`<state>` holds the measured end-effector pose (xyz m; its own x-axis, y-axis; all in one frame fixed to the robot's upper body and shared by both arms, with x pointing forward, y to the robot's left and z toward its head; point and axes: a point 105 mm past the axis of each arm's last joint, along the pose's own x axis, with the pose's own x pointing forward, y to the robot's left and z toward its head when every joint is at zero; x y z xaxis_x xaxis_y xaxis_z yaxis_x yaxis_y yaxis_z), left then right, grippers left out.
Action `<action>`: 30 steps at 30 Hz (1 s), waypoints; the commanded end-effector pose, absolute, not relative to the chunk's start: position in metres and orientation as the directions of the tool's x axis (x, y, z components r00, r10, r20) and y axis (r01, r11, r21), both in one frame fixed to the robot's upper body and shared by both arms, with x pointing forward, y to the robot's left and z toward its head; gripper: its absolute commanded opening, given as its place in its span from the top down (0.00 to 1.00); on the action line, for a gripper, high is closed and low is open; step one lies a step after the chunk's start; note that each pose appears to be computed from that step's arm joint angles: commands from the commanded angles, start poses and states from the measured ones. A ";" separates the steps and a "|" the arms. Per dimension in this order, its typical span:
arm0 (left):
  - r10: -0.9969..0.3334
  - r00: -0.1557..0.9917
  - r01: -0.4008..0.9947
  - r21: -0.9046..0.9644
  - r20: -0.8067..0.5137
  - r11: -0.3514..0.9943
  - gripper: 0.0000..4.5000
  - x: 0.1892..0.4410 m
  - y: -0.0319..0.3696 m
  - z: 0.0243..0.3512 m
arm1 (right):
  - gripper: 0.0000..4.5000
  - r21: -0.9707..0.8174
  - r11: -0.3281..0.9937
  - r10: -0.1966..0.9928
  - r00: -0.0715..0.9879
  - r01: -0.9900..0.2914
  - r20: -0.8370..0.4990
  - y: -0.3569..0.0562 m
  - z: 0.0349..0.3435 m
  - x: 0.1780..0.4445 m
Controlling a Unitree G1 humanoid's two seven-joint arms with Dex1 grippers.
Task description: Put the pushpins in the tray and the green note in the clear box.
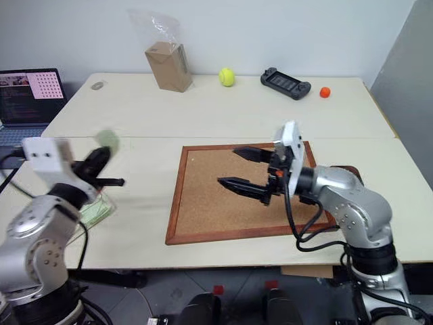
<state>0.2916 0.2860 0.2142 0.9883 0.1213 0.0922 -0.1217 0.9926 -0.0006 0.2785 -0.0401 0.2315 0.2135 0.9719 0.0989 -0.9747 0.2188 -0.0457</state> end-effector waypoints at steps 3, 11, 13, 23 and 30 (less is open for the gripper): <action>0.340 0.937 -0.336 -0.069 0.073 0.939 1.00 0.269 0.333 0.210 | 0.01 -0.053 0.131 0.982 0.123 -0.990 0.141 -0.020 0.238 0.267; 0.414 0.910 -0.414 -0.140 -0.028 0.900 1.00 0.248 0.328 0.175 | 0.01 -0.029 0.217 0.971 0.213 -0.976 0.112 -0.031 0.224 0.277; 0.447 0.893 -0.450 -0.147 -0.057 0.881 1.00 0.241 0.331 0.166 | 0.01 -0.026 0.239 0.966 0.235 -0.971 0.109 -0.033 0.223 0.279; 0.484 0.873 -0.488 -0.165 -0.063 0.857 0.61 0.244 0.342 0.168 | 0.00 0.003 0.267 0.958 0.266 -0.964 0.112 -0.032 0.222 0.283; 0.476 0.877 -0.479 -0.173 -0.061 0.860 0.29 0.248 0.339 0.168 | 0.00 0.011 0.280 0.954 0.279 -0.960 0.110 -0.033 0.221 0.285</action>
